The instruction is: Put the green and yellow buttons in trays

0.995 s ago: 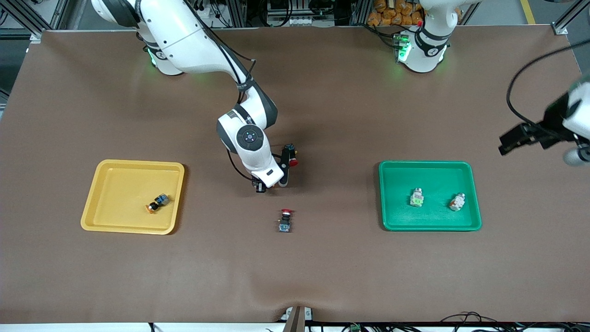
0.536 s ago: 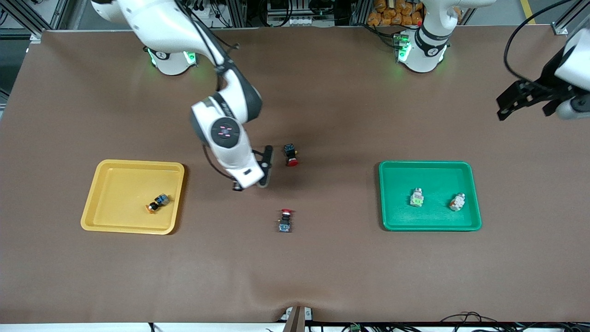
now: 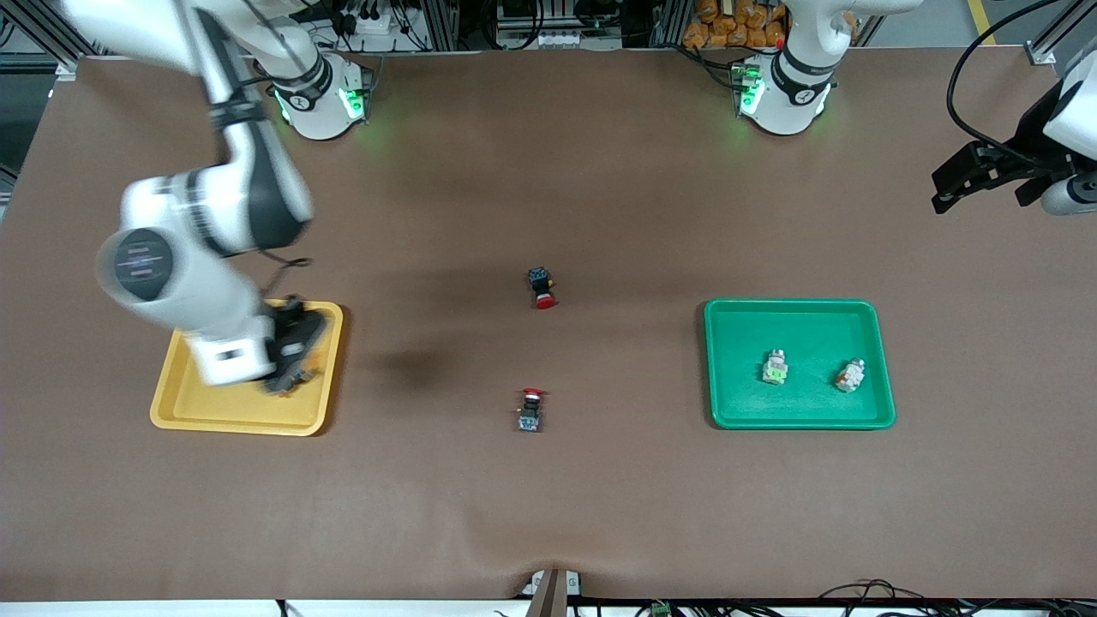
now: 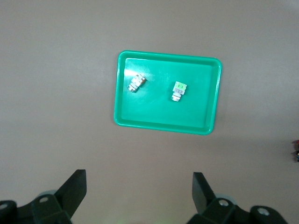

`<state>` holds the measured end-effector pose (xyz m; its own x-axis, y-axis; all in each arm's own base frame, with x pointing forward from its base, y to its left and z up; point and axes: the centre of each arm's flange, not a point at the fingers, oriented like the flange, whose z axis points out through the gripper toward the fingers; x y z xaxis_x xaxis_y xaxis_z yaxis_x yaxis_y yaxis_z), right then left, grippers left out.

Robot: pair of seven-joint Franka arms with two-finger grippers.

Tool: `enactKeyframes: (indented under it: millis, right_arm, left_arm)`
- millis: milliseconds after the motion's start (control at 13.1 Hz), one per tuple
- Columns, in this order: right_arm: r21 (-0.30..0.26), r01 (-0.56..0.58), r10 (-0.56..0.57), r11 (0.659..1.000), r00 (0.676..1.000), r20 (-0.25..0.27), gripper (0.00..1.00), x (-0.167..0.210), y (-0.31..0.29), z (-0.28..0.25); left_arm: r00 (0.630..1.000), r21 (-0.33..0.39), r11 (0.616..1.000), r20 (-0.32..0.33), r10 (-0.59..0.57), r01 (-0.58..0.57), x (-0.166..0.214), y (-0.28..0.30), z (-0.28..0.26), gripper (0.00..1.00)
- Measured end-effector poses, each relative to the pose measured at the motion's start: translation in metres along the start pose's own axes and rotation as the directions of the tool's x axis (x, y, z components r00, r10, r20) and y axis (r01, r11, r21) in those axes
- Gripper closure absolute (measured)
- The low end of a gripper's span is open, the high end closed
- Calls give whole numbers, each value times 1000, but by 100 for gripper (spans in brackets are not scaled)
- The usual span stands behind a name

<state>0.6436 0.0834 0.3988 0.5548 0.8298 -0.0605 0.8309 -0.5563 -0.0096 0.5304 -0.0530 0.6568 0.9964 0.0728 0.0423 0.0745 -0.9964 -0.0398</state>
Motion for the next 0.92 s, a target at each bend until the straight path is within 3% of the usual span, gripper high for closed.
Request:
enactKeyframes:
  millis: [230,383,689,766,919]
  right_arm:
    - [54,-158,156,986,987,27,68,-85,56,8]
    - [69,-200,198,977,980,30,50,-108,68,2]
    - [19,-220,220,975,975,-41,7,-112,68,-59]
    - [11,-233,233,972,970,-62,0,-113,63,-78]
    - [15,-262,262,965,962,-76,0,-125,48,-113]
  left_arm:
    - [1000,0,1000,15,0,0,-1,0,7,0]
    - [1000,-2,1000,17,-2,2,-3,0,7,0]
    - [1000,-5,1000,20,-24,24,-2,-8,8,0]
    - [999,-4,999,24,-36,36,-1,-14,10,0]
    - [998,-3,998,26,-61,61,1,-28,11,0]
